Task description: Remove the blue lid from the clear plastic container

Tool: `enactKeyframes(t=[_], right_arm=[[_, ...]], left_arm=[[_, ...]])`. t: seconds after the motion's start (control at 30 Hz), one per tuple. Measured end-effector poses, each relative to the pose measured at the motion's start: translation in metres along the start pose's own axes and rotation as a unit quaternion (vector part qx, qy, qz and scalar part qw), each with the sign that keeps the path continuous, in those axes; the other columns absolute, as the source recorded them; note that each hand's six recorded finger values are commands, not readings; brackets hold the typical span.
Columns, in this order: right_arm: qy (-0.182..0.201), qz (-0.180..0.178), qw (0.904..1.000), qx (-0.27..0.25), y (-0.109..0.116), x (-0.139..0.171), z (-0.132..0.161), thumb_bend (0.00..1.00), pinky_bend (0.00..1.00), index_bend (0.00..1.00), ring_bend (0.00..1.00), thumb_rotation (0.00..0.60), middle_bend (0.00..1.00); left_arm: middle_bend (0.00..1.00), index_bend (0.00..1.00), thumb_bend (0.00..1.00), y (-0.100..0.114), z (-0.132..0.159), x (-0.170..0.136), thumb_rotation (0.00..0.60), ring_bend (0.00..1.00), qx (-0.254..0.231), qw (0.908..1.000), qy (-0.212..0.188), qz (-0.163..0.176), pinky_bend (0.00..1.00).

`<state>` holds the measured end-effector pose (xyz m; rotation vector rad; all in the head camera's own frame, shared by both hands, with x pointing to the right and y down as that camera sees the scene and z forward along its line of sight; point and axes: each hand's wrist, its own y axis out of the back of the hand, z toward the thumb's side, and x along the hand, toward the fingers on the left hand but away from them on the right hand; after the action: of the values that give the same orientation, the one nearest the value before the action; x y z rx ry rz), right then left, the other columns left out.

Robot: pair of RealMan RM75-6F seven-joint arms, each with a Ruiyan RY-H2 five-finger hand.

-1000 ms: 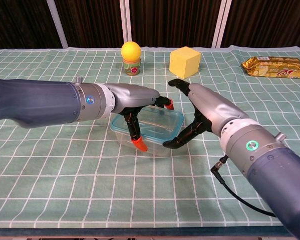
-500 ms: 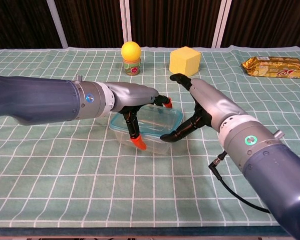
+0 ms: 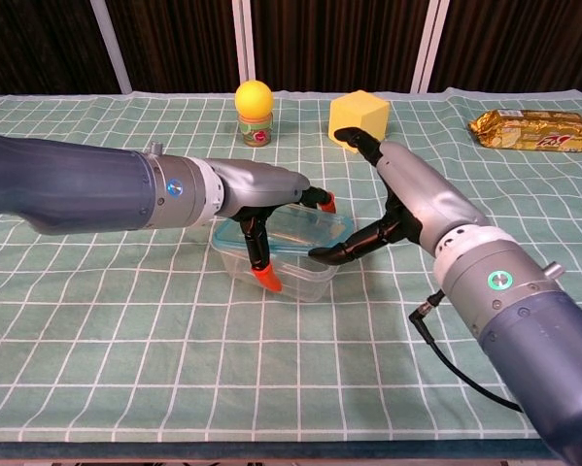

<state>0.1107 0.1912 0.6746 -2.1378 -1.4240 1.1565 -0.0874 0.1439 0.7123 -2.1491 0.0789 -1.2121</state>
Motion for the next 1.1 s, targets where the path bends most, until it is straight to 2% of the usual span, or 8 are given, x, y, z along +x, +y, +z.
enactKeyframes(t=[0.27, 0.67, 1.1], right_arm=[[-0.001, -0.004, 1.0, 0.006, 0.002, 0.003, -0.006, 0.2, 0.0, 0.0, 0.0, 0.6, 0.0], [0.004, -0.012, 0.9998, 0.013, 0.003, 0.007, -0.014, 0.2, 0.0, 0.0, 0.0, 0.6, 0.0], [0.019, -0.029, 0.9992, 0.019, 0.003, 0.002, -0.008, 0.2, 0.0, 0.0, 0.0, 0.6, 0.0]], left_arm=[[0.16, 0.07, 0.12, 0.008, -0.003, -0.002, 0.6, 0.18, -0.012, 0.9999, -0.002, 0.007, 0.33], [0.14, 0.05, 0.09, 0.008, -0.005, -0.004, 0.6, 0.17, -0.013, 0.9999, -0.004, 0.002, 0.32], [0.11, 0.03, 0.04, 0.006, -0.002, -0.003, 0.6, 0.16, -0.007, 0.9999, -0.009, -0.004, 0.3]])
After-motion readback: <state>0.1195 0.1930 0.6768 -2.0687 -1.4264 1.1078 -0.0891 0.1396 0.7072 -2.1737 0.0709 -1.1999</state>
